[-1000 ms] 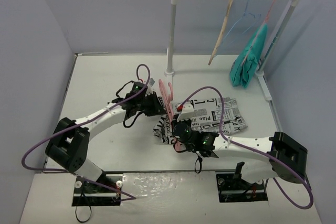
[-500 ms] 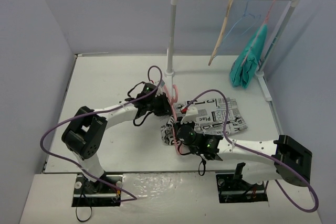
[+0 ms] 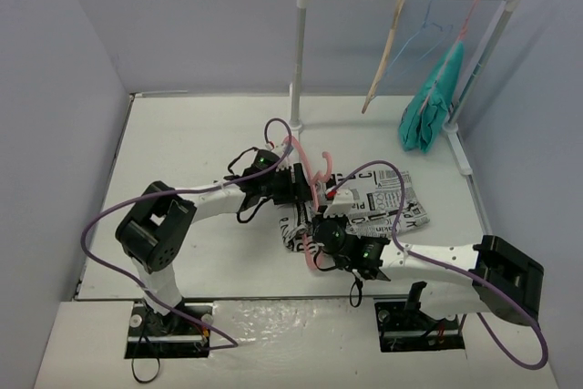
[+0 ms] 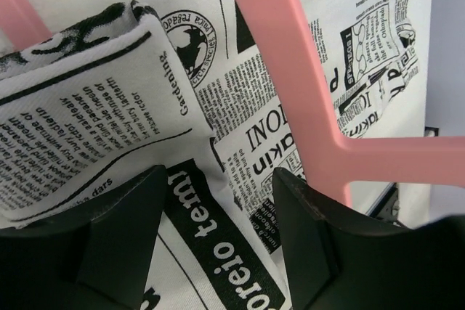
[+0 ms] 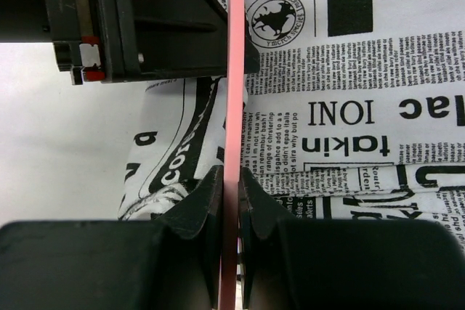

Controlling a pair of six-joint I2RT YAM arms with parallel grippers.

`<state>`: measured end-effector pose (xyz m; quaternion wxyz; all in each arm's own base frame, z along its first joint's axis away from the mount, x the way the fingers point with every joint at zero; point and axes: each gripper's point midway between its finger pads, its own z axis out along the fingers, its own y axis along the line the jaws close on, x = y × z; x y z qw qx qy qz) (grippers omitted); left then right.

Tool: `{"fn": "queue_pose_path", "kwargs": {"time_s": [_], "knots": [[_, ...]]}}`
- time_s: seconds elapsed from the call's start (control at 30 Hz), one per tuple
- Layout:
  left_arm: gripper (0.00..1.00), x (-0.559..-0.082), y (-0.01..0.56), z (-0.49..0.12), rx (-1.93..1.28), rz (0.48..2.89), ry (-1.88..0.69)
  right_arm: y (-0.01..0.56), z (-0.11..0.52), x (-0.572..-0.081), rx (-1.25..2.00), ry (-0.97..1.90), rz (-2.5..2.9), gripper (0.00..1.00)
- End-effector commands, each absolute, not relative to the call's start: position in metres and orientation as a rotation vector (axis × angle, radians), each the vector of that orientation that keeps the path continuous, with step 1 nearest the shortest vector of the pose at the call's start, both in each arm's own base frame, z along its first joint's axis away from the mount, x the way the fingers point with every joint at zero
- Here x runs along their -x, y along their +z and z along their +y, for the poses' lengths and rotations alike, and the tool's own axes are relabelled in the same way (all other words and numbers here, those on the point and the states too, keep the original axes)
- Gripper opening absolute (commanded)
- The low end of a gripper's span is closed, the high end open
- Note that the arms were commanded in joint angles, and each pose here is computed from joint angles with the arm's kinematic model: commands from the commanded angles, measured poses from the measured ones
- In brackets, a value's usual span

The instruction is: Place the trousers on the hanger

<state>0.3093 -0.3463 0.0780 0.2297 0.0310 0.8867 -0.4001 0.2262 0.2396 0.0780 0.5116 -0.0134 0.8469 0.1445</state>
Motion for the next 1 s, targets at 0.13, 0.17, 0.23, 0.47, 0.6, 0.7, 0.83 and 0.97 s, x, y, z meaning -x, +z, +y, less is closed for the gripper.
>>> {"fn": "queue_pose_path", "kwargs": {"time_s": [0.13,0.17,0.23,0.47,0.6,0.7,0.83,0.97], "knots": [[0.59,-0.312,0.144,-0.334,-0.223,2.252,-1.011,0.087,0.254,-0.222,0.024,0.453,2.026,0.0],[0.59,-0.311,0.145,-0.331,-0.223,2.254,-0.997,0.086,0.254,-0.222,0.027,0.449,2.028,0.0],[0.59,-0.311,0.148,-0.329,-0.239,2.254,-0.979,0.086,0.254,-0.222,0.033,0.449,2.029,0.0],[0.56,-0.309,0.145,-0.317,-0.261,2.268,-0.929,0.087,0.254,-0.223,0.043,0.44,2.026,0.0],[0.32,-0.305,0.133,-0.316,-0.242,2.293,-0.947,0.088,0.255,-0.224,0.055,0.439,2.026,0.0],[0.26,-0.306,0.124,-0.323,-0.221,2.293,-0.997,0.089,0.255,-0.225,0.06,0.437,2.024,0.0],[0.26,-0.311,0.12,-0.341,-0.194,2.248,-1.115,0.091,0.256,-0.226,0.066,0.44,2.022,0.0],[0.26,-0.319,0.118,-0.358,-0.186,2.204,-1.209,0.095,0.257,-0.226,0.076,0.451,2.021,0.0]]}}
